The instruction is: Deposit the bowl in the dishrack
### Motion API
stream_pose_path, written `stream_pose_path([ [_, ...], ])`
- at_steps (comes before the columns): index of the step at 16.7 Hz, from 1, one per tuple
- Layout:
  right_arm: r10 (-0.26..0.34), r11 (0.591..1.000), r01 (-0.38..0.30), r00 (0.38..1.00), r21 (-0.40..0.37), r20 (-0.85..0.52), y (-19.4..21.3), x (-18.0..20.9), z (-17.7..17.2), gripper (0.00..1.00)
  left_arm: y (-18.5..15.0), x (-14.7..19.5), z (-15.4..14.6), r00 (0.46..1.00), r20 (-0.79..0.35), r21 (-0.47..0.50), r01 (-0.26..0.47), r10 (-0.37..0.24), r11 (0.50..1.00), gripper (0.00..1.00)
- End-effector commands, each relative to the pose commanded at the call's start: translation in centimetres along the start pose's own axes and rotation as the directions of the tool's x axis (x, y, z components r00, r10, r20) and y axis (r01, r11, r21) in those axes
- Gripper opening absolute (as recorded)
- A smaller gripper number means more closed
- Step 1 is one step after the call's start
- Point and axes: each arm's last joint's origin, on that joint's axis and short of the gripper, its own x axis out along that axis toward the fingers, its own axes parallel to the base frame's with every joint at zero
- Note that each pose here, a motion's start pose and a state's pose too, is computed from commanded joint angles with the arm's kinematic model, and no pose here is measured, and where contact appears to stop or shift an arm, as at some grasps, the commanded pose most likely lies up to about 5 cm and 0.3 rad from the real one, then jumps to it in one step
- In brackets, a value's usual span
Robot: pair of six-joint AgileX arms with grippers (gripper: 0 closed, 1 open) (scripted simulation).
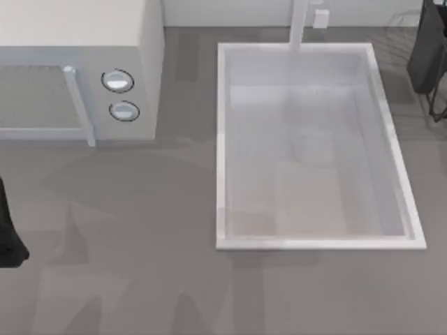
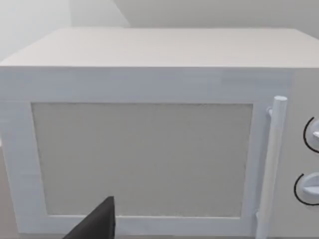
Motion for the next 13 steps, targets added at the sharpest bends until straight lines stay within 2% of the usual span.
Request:
stream_pose_path([
  [3,-0.024,0.994,0.053,0.959,-0.097,0.284,-3.8,-4.1,1.4,0.00,0.0,0.0,0.0,1.000,0.000,0.000,0.000,0.000,1.000,1.00],
  [6,-0.007,0.968,0.123,0.885,-0.220,0.466,-5.4,-8.3,1.1,0.00,0.0,0.0,0.0,1.000,0.000,0.000,0.000,0.000,1.000,1.00],
  [8,0.002,0.952,0.156,0.856,-0.262,0.517,-5.8,-9.8,0.3,0.00,0.0,0.0,0.0,1.000,0.000,0.000,0.000,0.000,1.000,1.00],
  [13,0.003,0.948,0.168,0.846,-0.271,0.534,-6.0,-10.3,-0.1,0.00,0.0,0.0,0.0,1.000,0.000,0.000,0.000,0.000,1.000,1.00],
])
